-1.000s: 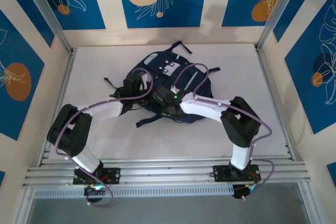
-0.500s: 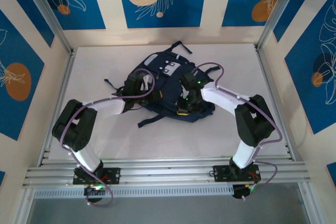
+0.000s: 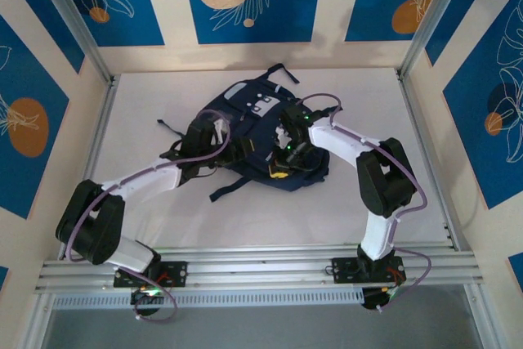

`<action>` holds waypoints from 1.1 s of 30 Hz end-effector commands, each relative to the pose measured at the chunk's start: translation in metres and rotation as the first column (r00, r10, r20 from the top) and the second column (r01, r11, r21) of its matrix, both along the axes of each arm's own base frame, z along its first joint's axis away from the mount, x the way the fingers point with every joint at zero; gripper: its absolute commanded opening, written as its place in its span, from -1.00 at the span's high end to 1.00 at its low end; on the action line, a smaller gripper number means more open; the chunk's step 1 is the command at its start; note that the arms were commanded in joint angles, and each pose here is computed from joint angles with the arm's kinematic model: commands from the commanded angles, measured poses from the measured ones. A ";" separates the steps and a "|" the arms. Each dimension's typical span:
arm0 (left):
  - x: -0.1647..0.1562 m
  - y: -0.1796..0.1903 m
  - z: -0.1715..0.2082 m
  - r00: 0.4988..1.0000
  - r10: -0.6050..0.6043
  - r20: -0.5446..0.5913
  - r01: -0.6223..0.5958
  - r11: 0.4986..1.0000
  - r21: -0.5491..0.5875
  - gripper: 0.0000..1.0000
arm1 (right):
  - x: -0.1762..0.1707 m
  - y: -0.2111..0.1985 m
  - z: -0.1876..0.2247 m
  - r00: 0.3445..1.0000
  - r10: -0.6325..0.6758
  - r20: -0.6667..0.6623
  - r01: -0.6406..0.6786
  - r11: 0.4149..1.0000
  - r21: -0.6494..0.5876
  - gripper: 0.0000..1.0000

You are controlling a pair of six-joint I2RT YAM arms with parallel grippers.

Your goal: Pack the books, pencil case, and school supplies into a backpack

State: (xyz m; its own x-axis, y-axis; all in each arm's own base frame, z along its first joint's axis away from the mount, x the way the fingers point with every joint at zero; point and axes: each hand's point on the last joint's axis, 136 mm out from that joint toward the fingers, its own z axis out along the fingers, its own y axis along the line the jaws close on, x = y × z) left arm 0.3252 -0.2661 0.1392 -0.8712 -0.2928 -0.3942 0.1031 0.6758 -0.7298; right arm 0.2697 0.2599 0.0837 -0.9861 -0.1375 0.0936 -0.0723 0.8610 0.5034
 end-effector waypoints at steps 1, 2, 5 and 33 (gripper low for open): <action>-0.010 -0.005 -0.029 0.993 0.052 -0.107 -0.051 0.999 0.008 -0.45 | 0.004 0.027 0.018 0.998 0.052 0.030 -0.056 0.990 0.130 1.00; -0.009 -0.008 -0.034 0.991 0.068 -0.117 -0.069 0.998 -0.003 -0.43 | 0.005 0.031 0.020 0.998 0.057 0.036 -0.061 0.987 0.146 1.00; -0.001 -0.013 -0.044 0.985 0.111 -0.129 -0.116 0.993 -0.028 -0.34 | 0.005 0.041 0.022 0.997 0.064 0.049 -0.071 0.982 0.177 1.00; -0.004 0.052 -0.089 0.977 0.194 -0.089 -0.175 0.968 0.182 1.00 | 0.070 -0.143 0.000 0.966 0.115 0.232 0.029 0.842 -0.538 1.00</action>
